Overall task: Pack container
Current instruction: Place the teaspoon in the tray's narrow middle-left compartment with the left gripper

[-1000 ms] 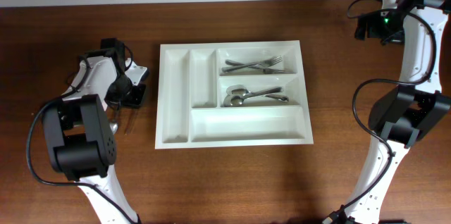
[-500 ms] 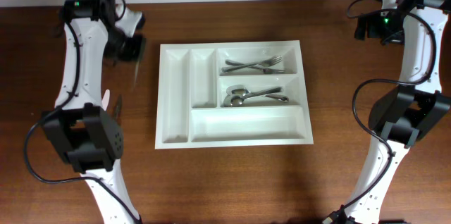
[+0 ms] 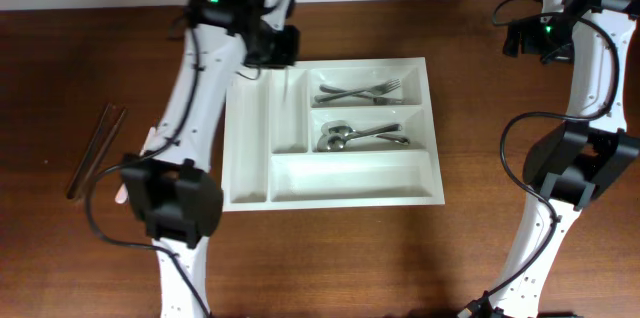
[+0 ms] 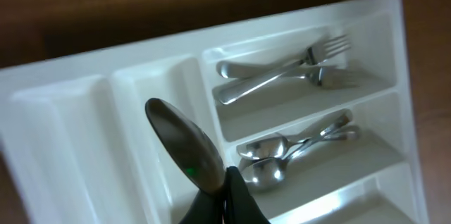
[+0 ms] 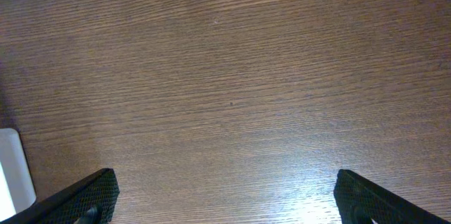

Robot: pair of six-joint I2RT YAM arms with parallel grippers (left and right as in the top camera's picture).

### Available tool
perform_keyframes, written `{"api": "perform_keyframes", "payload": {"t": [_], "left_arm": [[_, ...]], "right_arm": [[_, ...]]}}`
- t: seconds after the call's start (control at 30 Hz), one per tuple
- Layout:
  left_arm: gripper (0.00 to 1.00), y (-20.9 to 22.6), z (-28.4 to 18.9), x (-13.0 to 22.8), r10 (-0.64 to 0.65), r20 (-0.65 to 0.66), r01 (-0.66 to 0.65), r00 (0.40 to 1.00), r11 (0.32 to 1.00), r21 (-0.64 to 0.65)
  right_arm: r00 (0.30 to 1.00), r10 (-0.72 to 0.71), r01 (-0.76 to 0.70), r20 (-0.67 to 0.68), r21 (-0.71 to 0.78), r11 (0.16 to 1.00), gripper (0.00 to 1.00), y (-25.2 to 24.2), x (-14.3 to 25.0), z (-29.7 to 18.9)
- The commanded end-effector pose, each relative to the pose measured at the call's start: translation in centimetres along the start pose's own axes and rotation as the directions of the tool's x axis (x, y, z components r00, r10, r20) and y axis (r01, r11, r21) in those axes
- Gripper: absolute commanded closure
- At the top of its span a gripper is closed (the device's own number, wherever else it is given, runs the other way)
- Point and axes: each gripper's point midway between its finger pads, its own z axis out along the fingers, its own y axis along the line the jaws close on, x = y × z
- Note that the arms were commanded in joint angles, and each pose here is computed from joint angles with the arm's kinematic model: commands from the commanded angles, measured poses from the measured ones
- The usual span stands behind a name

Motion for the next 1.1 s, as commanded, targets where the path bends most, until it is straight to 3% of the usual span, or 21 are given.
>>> {"api": "perform_keyframes", "payload": {"t": [0.0,0.3,0.33,0.37,0.4,0.5,0.57,0.7,0.8,1.07], "left_arm": [[0.98,1.6,4.7,1.2,-0.089,-0.08,0.083,0.993,0.994,-0.072],[0.97,3.0,11.1,4.1,-0.128,-0.217,0.114,0.968,0.991,-0.077],[0.79,3.0,11.1,4.1,-0.128,-0.217,0.114,0.968,0.99,-0.077],[0.51,3.0,11.1,4.2,-0.128,-0.218,0.114,0.968,0.99,-0.078],[0.34,3.0,11.1,4.2,-0.129,-0.218,0.114,0.967,0.99,-0.077],[0.33,3.0,10.9,4.1,-0.104,-0.222,0.09,0.969,0.993,-0.073],[0.32,3.5,9.9,4.3,-0.02,-0.244,0.002,0.97,0.997,-0.074],[0.26,8.3,5.1,5.8,-0.022,-0.339,-0.063,0.941,0.969,-0.238],[0.26,10.5,0.5,6.2,-0.036,-0.366,-0.061,0.93,0.966,-0.251],[0.24,9.9,-11.4,3.9,-0.027,-0.103,0.002,0.994,0.971,-0.239]], "right_arm": [[0.999,0.011,-0.011,0.039,0.01,1.0,0.01,-0.3,-0.6,-1.8],[0.999,0.011,-0.011,0.039,0.01,1.0,0.01,-0.3,-0.6,-1.8],[0.999,0.011,-0.011,0.039,0.01,1.0,0.01,-0.3,-0.6,-1.8],[0.999,0.011,-0.011,0.039,0.01,1.0,0.02,-0.3,-0.6,-1.8],[0.999,0.011,-0.011,0.039,0.01,1.0,0.01,-0.3,-0.6,-1.8],[0.999,0.011,-0.011,0.039,0.01,1.0,0.01,-0.3,-0.6,-1.8],[0.999,0.011,-0.011,0.039,0.01,1.0,0.01,-0.3,-0.6,-1.8],[0.999,0.011,-0.011,0.039,0.01,1.0,0.01,-0.3,-0.6,-1.8],[0.999,0.011,-0.011,0.039,0.01,1.0,0.01,-0.3,-0.6,-1.8],[0.999,0.011,-0.011,0.039,0.01,1.0,0.01,-0.3,-0.6,-1.8]]}}
